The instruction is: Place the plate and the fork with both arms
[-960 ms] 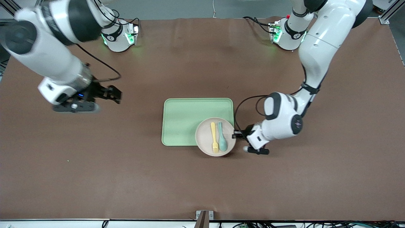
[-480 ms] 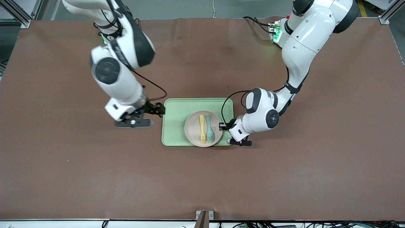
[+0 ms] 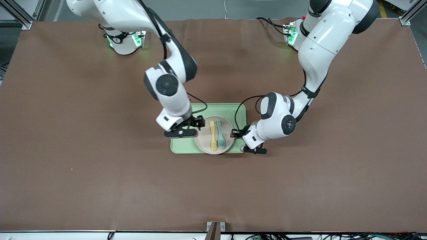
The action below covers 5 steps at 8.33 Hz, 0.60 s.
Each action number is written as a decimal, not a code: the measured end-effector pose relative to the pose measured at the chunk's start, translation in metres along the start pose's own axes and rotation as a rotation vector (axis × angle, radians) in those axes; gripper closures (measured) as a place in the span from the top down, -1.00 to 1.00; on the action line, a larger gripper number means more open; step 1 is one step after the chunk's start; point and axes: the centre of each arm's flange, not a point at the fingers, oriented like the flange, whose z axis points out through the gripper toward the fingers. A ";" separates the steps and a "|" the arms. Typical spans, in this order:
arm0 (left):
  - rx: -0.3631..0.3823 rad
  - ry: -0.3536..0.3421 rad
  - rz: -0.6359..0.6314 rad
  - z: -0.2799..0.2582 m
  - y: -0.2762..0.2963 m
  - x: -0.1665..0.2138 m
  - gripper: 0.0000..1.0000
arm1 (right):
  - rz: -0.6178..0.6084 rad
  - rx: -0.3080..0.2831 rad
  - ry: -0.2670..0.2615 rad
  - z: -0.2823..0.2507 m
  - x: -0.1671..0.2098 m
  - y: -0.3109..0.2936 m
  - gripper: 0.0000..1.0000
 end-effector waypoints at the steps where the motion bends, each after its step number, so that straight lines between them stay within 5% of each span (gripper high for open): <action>1: -0.006 0.047 -0.020 -0.030 -0.001 0.011 0.37 | -0.023 0.002 0.005 0.013 -0.011 -0.017 0.96; 3: -0.004 0.200 -0.059 -0.129 -0.024 0.044 0.97 | -0.068 0.020 0.034 0.032 -0.028 -0.045 0.91; 5: 0.069 0.351 -0.067 -0.238 -0.071 0.064 1.00 | -0.089 0.019 0.041 0.061 -0.041 -0.057 0.59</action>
